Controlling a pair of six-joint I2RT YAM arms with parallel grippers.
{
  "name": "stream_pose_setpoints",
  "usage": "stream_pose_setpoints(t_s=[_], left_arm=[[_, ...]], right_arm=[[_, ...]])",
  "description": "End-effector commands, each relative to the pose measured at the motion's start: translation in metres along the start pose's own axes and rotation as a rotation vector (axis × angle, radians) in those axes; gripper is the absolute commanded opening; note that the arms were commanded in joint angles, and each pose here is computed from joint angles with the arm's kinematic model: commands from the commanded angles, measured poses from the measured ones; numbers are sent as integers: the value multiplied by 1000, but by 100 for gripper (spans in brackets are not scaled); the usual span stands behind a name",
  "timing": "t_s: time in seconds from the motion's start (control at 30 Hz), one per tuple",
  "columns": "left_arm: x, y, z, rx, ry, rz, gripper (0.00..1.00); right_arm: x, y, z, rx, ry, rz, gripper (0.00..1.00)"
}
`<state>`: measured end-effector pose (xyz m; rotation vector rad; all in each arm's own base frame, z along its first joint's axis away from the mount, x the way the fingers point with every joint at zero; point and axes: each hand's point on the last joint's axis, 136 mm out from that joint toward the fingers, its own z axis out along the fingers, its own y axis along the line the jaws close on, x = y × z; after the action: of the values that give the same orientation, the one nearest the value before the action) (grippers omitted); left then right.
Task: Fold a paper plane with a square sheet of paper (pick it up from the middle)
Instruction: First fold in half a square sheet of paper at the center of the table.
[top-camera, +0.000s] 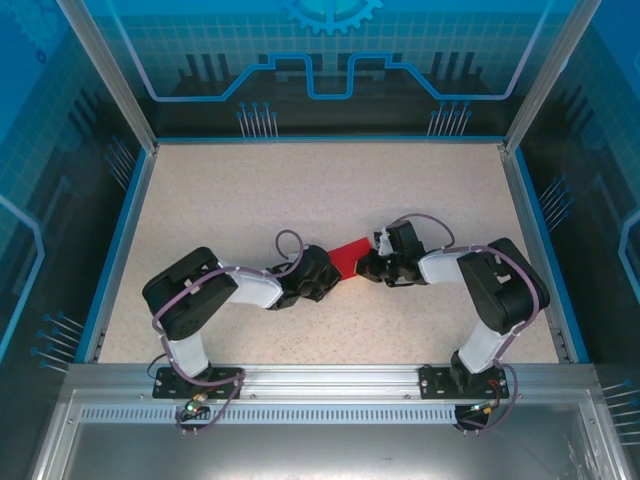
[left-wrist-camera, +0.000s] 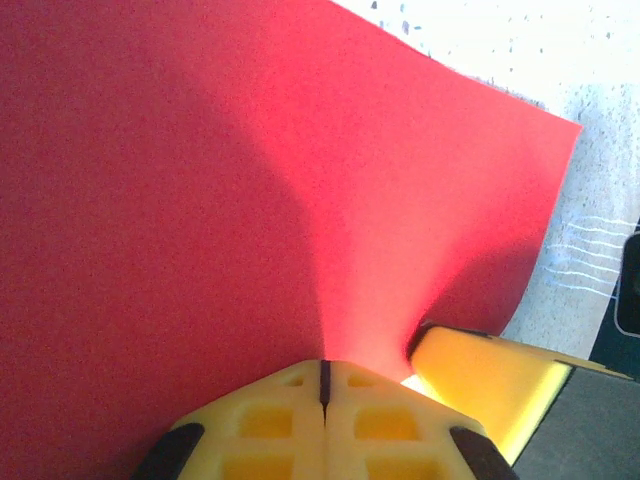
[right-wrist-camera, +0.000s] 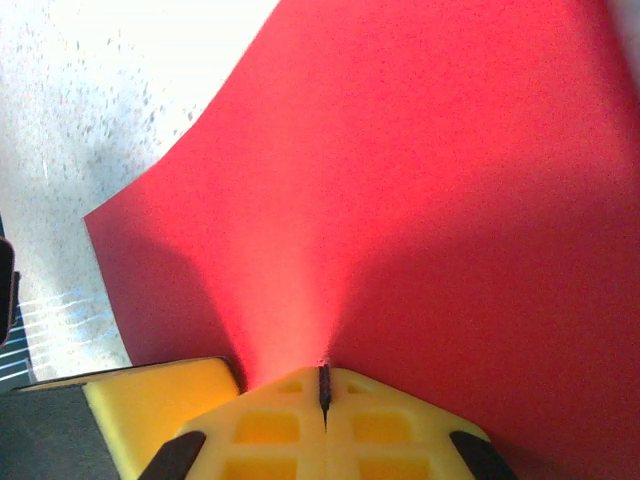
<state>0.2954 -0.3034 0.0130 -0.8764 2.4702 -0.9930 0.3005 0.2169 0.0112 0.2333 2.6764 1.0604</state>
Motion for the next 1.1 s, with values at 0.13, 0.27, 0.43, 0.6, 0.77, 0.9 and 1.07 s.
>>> stream_pose_setpoints(t_s=[0.13,0.27,0.43,0.6,0.77,0.9,1.07], left_arm=[[-4,93,-13,-354,-2,3,0],[-8,96,-15,-358,21,25,0],[-13,88,-10,-310,61,79,0],[-20,74,-7,-257,85,176,0],[-23,57,-3,-202,126,291,0],[-29,53,-5,-192,120,306,0],[-29,58,-6,-197,113,266,0]], right_arm=[[-28,-65,-34,182,-144,52,0],[-38,-62,-49,182,-181,47,0],[-39,-20,-65,96,-221,-31,0],[-20,21,-54,36,-177,-97,0],[-10,40,-16,-2,-73,-71,0],[-8,42,4,-17,-27,-48,0],[2,16,13,47,25,-20,0]])
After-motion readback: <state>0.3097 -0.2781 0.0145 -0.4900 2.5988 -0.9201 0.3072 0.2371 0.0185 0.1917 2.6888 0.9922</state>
